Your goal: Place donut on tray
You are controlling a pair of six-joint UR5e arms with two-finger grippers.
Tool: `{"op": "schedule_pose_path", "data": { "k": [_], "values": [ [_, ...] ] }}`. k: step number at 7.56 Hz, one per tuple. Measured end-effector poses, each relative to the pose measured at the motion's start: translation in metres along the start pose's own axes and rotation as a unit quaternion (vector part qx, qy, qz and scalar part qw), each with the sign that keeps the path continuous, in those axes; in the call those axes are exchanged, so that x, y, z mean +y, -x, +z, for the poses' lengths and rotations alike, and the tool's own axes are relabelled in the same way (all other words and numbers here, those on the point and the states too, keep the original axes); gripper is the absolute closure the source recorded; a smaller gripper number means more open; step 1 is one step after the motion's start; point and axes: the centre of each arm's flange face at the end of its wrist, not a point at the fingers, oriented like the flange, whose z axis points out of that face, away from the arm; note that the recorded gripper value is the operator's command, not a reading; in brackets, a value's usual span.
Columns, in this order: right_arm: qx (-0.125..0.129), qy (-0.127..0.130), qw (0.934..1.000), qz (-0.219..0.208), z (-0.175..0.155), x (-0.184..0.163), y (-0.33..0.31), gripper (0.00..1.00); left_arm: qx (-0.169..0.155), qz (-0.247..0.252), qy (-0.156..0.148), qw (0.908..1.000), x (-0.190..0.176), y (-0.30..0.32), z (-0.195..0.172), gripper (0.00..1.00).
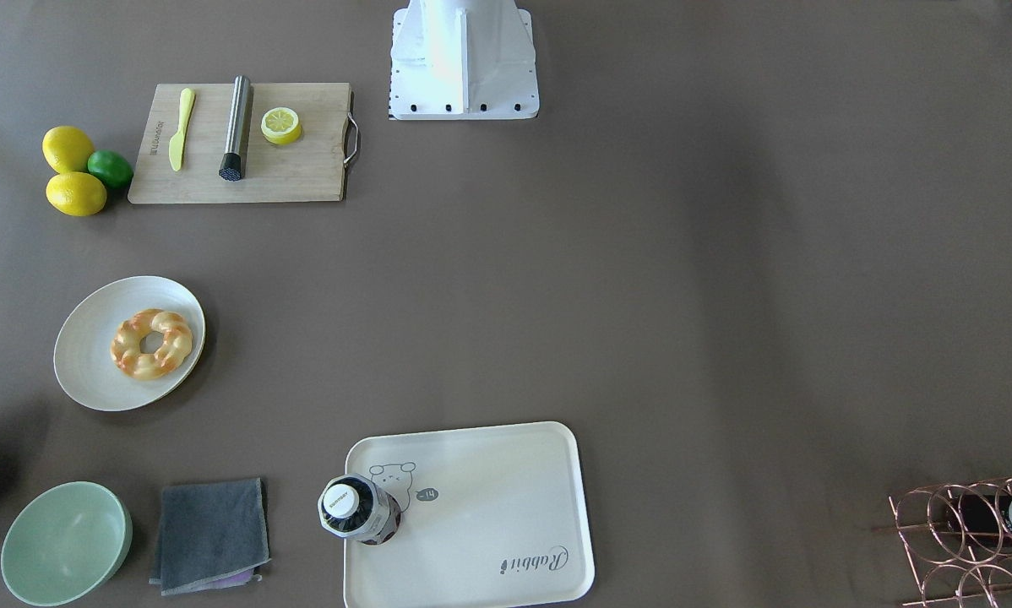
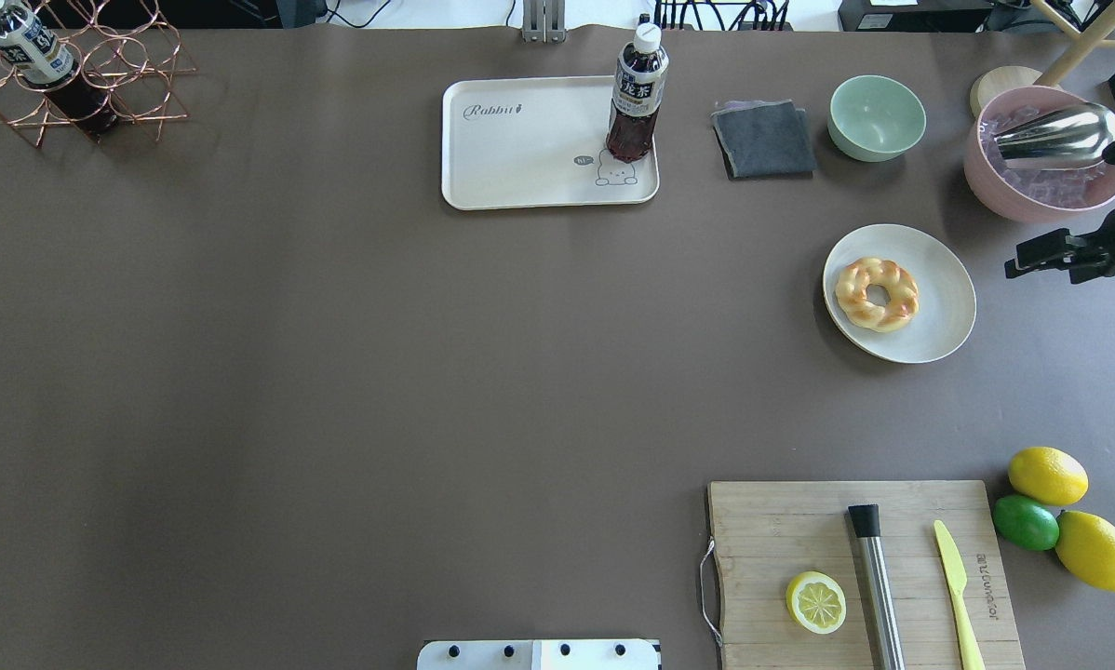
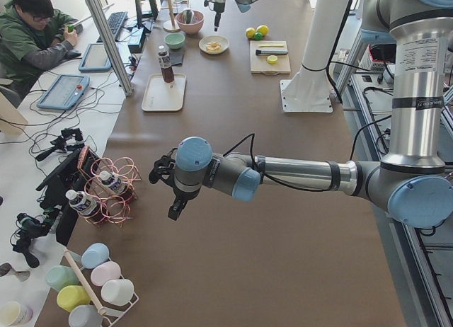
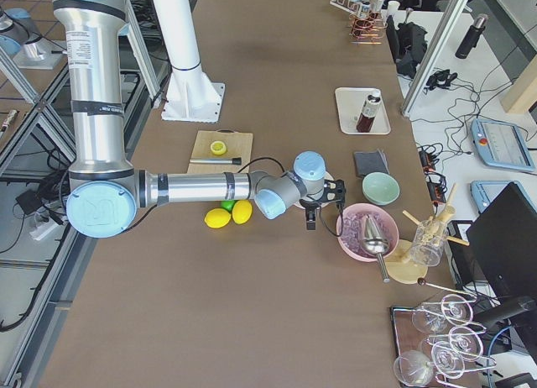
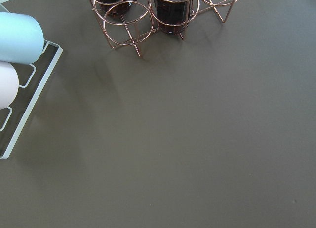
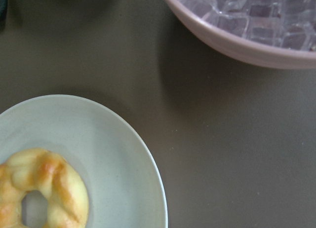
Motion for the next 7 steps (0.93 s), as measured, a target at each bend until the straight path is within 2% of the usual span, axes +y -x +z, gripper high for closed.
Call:
{"op": "schedule_pose_path", "data": {
  "k": [3,4,5,7],
  "values": [
    [-0.012,-0.012,0.999,0.041,0.023,0.024,0.01,0.59,0.0,0.002,-0.001,1.0,-0.001,-0.001,-0.001,0.01],
    [-0.011,-0.013,0.9987,0.047,0.025,0.029,0.006,0.78,0.0,0.002,-0.002,1.0,-0.001,-0.002,-0.002,0.01],
    [-0.012,-0.014,0.9985,0.053,0.026,0.031,0.005,0.91,0.0,0.002,-0.002,1.0,-0.001,-0.002,-0.002,0.01],
    [-0.014,-0.013,0.9971,0.073,0.029,0.033,0.01,0.99,0.002,0.004,-0.003,1.0,-0.002,-0.004,-0.003,0.01]
  ]
}}
